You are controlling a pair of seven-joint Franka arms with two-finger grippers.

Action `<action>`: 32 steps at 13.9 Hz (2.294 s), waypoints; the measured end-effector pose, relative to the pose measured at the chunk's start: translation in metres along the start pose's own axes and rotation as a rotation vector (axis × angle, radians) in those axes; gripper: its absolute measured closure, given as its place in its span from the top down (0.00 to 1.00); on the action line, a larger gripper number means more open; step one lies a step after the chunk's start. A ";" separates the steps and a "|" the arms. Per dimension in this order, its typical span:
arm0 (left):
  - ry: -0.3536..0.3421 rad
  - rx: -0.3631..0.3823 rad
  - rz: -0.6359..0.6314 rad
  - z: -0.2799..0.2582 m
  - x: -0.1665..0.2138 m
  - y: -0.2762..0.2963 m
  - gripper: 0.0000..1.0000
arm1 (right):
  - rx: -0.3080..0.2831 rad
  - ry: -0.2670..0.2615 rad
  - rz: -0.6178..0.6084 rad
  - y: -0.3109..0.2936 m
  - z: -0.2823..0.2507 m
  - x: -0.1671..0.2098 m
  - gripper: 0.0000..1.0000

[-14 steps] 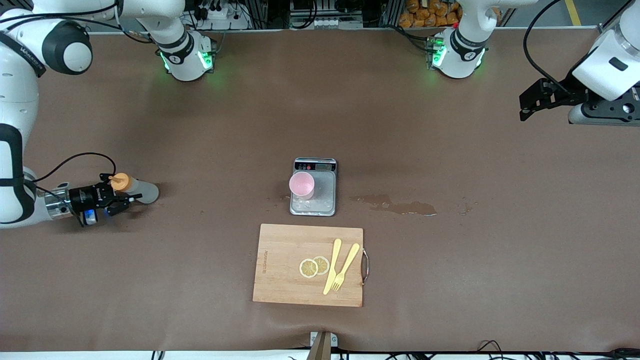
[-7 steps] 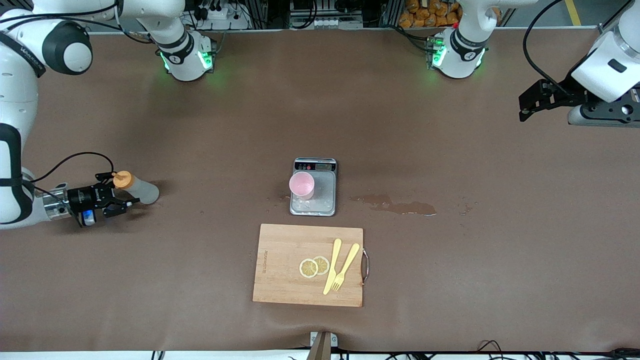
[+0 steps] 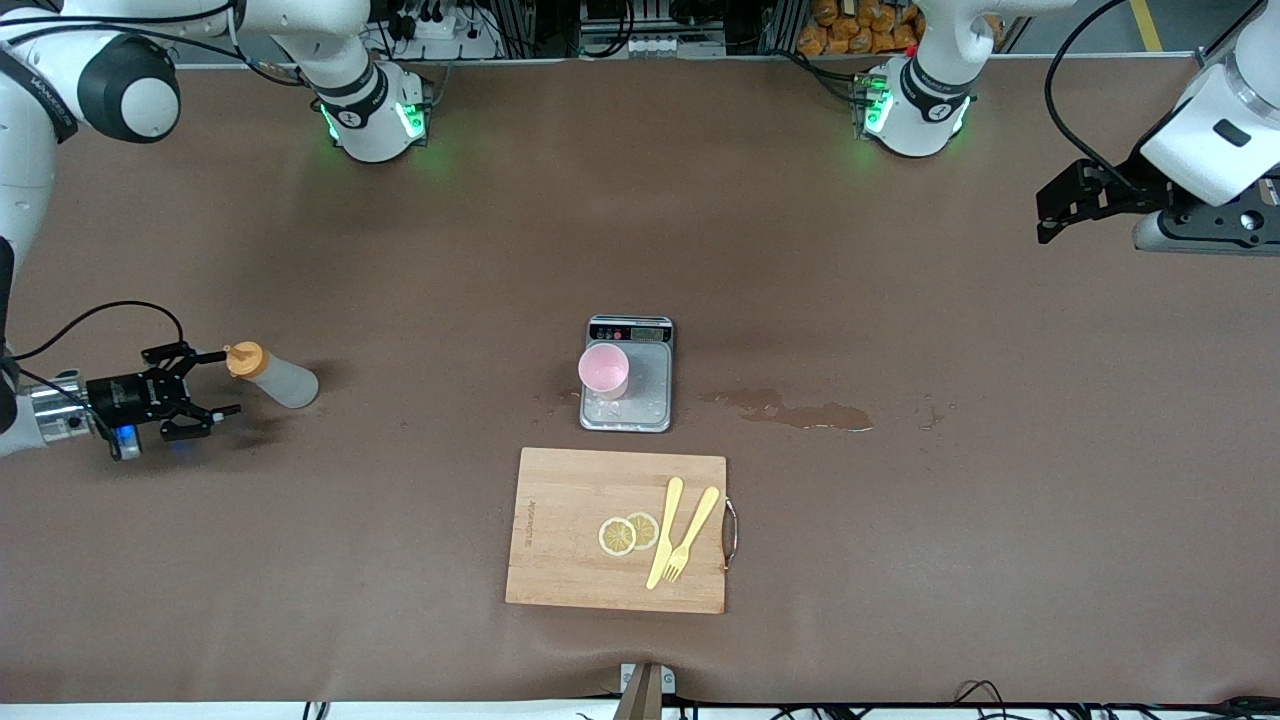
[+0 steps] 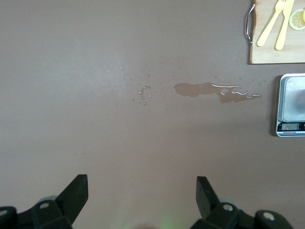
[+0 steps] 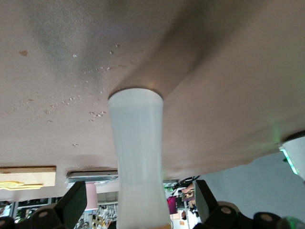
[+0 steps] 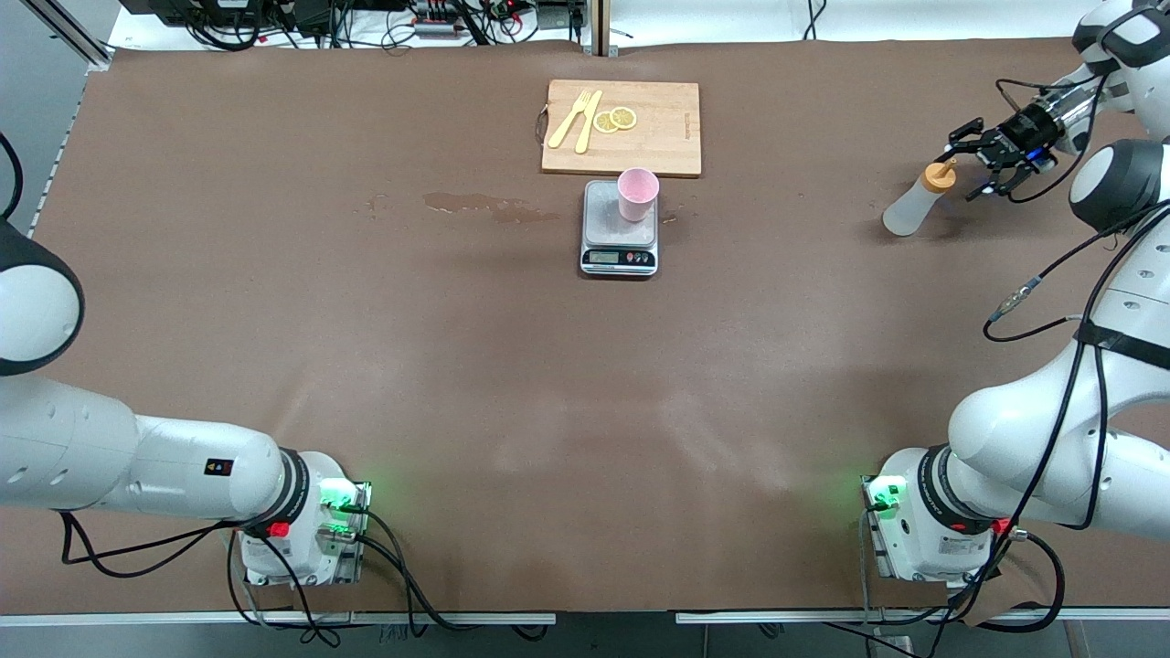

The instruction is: Add sauce to pink cup with both arms

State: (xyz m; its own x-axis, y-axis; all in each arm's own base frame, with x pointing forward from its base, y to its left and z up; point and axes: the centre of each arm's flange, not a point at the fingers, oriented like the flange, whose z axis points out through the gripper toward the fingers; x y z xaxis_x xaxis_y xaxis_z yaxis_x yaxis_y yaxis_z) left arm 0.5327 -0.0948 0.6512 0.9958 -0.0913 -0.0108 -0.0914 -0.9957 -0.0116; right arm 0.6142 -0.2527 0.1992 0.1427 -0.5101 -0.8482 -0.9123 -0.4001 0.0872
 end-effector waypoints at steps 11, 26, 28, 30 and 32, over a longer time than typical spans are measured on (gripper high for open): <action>-0.002 0.000 0.001 0.001 0.000 0.001 1.00 | -0.402 0.408 -0.417 -0.033 -0.070 -0.194 1.00; -0.006 0.000 0.005 0.002 0.001 0.003 1.00 | -0.414 0.688 -0.814 -0.035 -0.019 -0.450 1.00; -0.009 0.000 0.005 0.004 0.002 0.003 1.00 | -0.429 0.733 -0.867 -0.018 -0.009 -0.466 1.00; -0.013 0.000 0.006 0.006 0.003 0.003 1.00 | -0.449 0.812 -0.936 -0.016 -0.004 -0.492 1.00; -0.015 0.000 0.006 0.008 0.004 0.003 1.00 | -0.401 0.924 -1.012 -0.021 -0.012 -0.515 1.00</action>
State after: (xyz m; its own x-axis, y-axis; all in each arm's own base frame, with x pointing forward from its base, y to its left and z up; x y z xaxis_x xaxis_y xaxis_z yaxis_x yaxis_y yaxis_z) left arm 0.5358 -0.0984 0.6436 0.9949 -0.0972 -0.0264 -0.0975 -0.9952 -0.0112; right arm 0.5647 0.0090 0.6401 0.9926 -0.1214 -0.0078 -0.1216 -0.9902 -0.0685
